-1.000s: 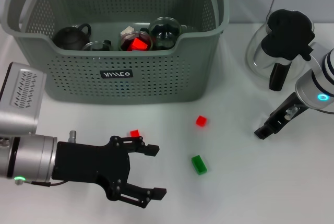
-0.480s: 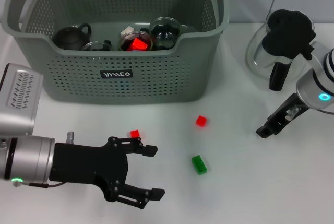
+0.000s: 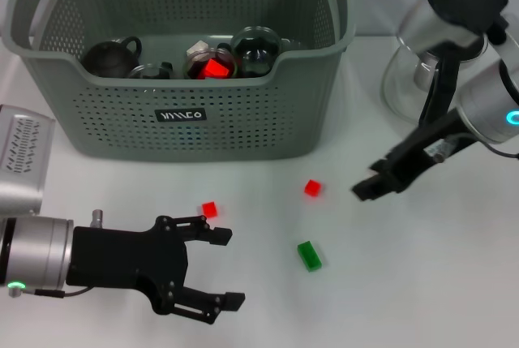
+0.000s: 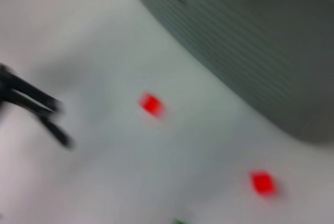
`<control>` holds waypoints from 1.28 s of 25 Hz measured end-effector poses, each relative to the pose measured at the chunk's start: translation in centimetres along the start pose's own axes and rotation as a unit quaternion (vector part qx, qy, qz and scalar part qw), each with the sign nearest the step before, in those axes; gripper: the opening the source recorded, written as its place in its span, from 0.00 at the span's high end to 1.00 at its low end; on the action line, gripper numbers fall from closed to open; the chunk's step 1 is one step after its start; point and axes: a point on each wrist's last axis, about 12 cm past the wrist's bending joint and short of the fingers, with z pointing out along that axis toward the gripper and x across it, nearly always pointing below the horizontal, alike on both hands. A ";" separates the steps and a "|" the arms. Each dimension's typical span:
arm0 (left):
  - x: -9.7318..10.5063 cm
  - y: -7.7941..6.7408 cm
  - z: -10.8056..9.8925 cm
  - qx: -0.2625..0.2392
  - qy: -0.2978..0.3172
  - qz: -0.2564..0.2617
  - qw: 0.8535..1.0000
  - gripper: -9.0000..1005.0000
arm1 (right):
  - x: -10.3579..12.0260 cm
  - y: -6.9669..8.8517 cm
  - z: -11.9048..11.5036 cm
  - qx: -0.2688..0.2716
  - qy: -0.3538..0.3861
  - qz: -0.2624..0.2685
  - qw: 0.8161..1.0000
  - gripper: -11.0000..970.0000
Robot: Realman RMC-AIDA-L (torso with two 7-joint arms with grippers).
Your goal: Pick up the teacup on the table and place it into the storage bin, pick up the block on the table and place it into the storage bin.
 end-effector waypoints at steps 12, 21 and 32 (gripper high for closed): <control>0.1 0.3 -0.8 -0.018 -0.003 -0.004 1.000 0.07 | -11.2 3.5 -4.7 -0.028 -0.182 -0.073 0.980 0.44; -0.2 0.5 -0.6 -0.013 0.001 0.003 1.000 0.07 | -16.0 0.6 -1.8 0.088 -0.214 -0.045 0.972 0.41; -0.3 0.4 -0.6 -0.006 0.003 0.005 1.000 0.07 | -12.1 0.1 -4.3 0.031 -0.283 -0.064 0.957 0.28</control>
